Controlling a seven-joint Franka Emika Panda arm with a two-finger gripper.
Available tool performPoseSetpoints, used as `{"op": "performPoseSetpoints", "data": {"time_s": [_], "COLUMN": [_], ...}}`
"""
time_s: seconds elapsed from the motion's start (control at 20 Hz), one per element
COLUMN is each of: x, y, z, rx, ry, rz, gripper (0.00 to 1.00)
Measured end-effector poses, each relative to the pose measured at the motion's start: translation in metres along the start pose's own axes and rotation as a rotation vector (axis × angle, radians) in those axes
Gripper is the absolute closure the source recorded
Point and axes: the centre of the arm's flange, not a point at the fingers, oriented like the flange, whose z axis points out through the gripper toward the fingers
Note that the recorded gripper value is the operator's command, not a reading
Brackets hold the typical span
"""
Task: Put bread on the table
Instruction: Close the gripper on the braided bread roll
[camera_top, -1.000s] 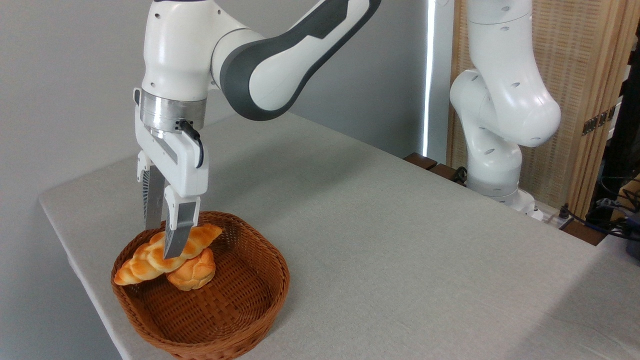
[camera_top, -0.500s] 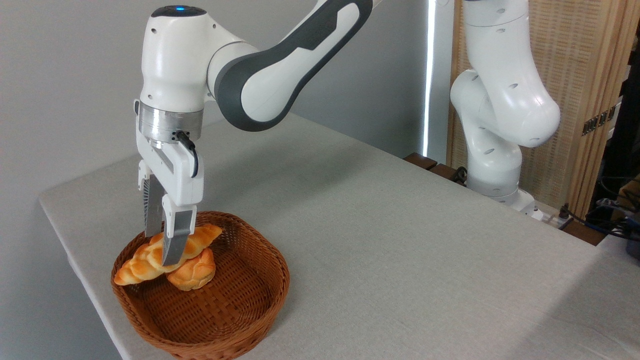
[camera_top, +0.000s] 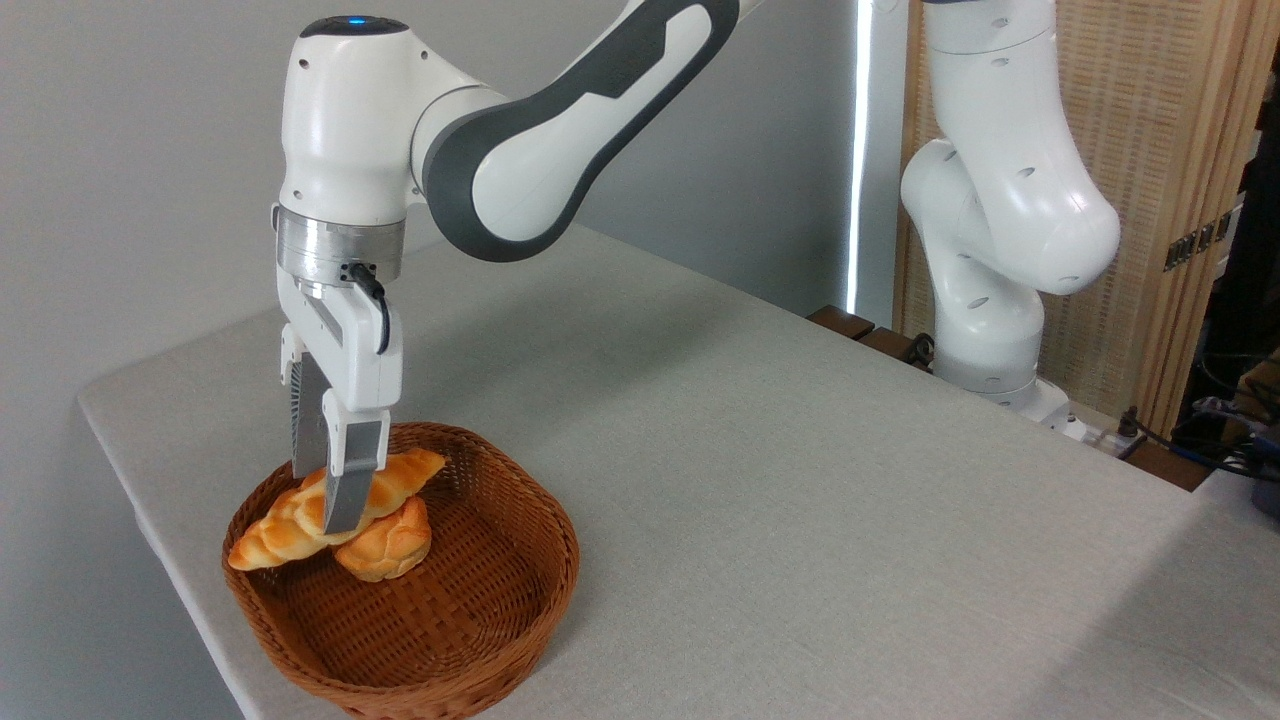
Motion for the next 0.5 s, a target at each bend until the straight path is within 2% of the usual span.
{"op": "performPoseSetpoints", "data": {"time_s": [0.2, 0.4, 0.5], "x": [0.0021, 0.0025, 0.0025], "y": [0.0028, 0.0034, 0.0034], "z": [0.0, -0.0001, -0.0001], "rx": [-0.002, -0.003, -0.003], "ry": [0.002, 0.002, 0.002], "rz": [0.004, 0.005, 0.005], "gripper": [0.5, 0.57, 0.57]}}
